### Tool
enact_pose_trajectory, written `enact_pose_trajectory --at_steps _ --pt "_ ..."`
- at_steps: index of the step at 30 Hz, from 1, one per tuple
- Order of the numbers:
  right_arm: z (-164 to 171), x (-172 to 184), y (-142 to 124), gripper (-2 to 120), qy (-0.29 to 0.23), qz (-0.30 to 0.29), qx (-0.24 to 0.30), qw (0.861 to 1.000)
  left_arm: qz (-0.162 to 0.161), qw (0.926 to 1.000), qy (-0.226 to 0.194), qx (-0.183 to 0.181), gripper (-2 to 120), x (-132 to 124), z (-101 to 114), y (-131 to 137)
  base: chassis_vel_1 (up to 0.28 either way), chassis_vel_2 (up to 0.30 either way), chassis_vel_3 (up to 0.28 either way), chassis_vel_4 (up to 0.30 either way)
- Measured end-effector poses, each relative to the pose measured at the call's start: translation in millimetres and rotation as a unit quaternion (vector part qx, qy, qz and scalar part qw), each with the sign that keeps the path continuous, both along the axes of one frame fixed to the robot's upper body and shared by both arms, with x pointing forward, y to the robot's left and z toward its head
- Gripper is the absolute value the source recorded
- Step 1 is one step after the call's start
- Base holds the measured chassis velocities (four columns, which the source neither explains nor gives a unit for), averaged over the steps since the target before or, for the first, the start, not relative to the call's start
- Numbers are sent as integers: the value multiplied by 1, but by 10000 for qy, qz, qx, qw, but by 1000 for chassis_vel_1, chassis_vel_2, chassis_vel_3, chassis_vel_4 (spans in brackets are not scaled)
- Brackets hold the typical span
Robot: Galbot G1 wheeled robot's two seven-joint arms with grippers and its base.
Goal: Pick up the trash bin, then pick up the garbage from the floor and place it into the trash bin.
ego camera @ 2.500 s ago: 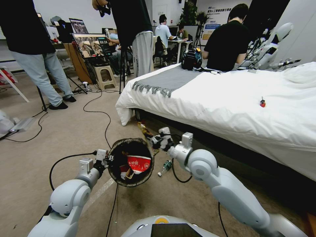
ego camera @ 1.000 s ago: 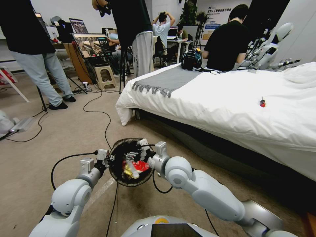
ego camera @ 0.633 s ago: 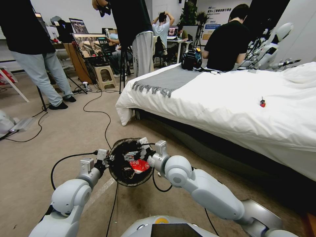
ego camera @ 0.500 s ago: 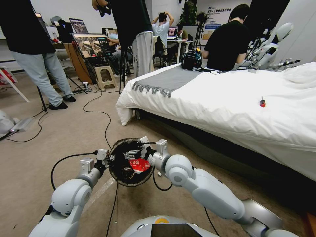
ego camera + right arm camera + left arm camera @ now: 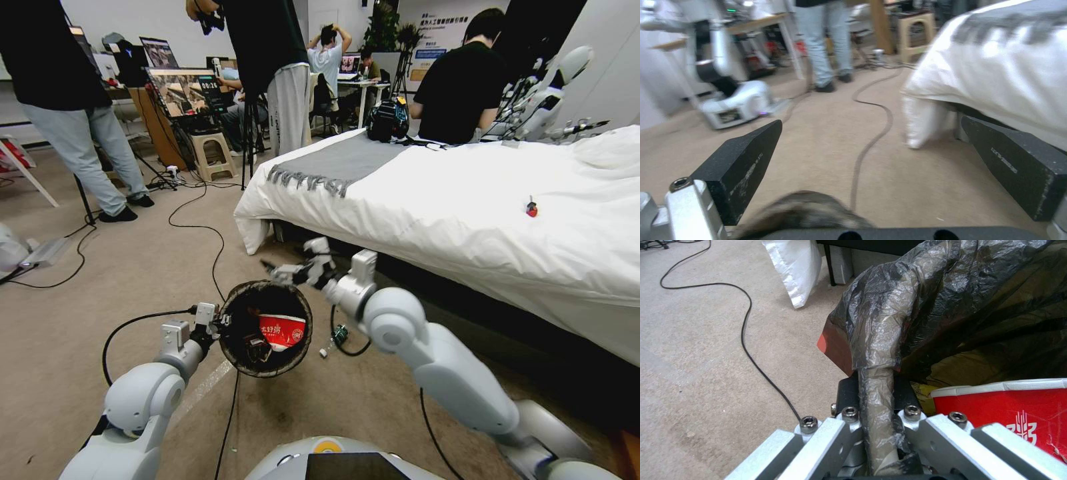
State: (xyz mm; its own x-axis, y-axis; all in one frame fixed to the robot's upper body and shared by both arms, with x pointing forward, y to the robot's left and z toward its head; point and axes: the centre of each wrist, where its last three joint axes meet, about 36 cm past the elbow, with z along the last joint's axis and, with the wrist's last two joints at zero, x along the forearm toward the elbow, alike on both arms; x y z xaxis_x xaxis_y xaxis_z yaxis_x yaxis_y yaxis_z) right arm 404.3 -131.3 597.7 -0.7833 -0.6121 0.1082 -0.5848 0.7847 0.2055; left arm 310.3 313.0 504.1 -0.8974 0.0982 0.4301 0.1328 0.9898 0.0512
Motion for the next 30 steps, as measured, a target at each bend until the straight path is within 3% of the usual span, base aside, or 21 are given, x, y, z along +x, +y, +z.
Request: enact_pose_trajectory --at_steps 9,16,25,30 --pt "-41 22 -41 100 503 -1131 -259 9920 38 10000 -43 8 1 -1 3 3 0 0 0 0" --pt "-132 55 -57 100 1343 -2077 -674 9666 24 10000 -52 1 1 -2 4 2 0 0 0 0" --pt "-190 65 -51 100 1946 -2394 -755 9482 8 10000 -56 -8 1 -2 4 1 0 0 0 0" --pt "-228 68 -32 100 2550 -2437 -668 9333 -4 10000 -59 -15 1 -2 4 0 0 0 0 0"
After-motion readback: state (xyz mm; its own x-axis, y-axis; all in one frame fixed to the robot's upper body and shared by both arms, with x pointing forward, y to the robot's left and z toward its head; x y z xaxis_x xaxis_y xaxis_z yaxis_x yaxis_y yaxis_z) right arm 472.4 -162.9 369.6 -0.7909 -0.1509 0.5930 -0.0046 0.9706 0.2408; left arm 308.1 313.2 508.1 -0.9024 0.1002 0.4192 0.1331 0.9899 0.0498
